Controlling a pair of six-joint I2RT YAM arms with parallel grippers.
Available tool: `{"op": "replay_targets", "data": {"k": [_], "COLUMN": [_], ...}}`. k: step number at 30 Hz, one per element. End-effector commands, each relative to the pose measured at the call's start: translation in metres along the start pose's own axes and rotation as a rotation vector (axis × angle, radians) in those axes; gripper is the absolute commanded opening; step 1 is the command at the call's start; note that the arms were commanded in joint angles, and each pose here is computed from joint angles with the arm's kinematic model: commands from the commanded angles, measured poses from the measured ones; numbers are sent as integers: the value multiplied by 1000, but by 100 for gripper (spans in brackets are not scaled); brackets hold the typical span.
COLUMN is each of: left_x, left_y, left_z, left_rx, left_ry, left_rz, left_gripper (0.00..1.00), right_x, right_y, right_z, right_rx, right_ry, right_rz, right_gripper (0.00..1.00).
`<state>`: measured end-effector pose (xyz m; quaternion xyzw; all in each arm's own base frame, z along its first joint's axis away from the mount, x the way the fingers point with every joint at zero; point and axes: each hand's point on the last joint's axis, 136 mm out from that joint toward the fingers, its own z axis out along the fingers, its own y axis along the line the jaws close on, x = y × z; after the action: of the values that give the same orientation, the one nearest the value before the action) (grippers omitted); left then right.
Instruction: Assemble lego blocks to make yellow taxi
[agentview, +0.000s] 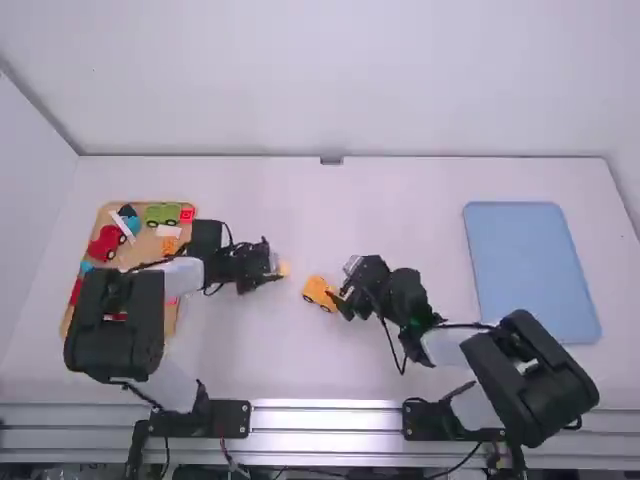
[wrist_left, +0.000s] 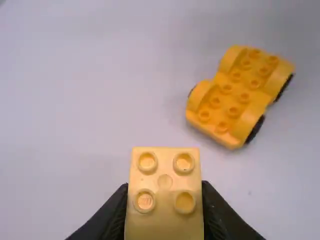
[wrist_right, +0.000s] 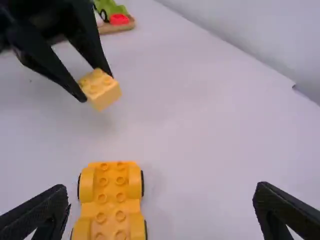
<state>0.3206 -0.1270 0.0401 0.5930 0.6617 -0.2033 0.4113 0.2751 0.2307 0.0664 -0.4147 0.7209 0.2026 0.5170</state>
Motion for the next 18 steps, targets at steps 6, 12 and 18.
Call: {"op": "replay_targets", "data": {"k": [6,12,18], "left_x": [-43,-65,-72], "left_y": [16,6,4], "left_z": [0,1,7], "left_rx": [50,138,154], "left_ry": [-57,-70,-74], "left_rz": [37,93,102], "left_gripper": [29,27,27], "right_x": [9,32,38], "right_y": [11,9,19], "right_z": [6,-1,5], "right_rx": [20,55,33], "right_ry": [65,119,96], "right_rz": [27,125,115], "right_gripper": [98,98,98]}}
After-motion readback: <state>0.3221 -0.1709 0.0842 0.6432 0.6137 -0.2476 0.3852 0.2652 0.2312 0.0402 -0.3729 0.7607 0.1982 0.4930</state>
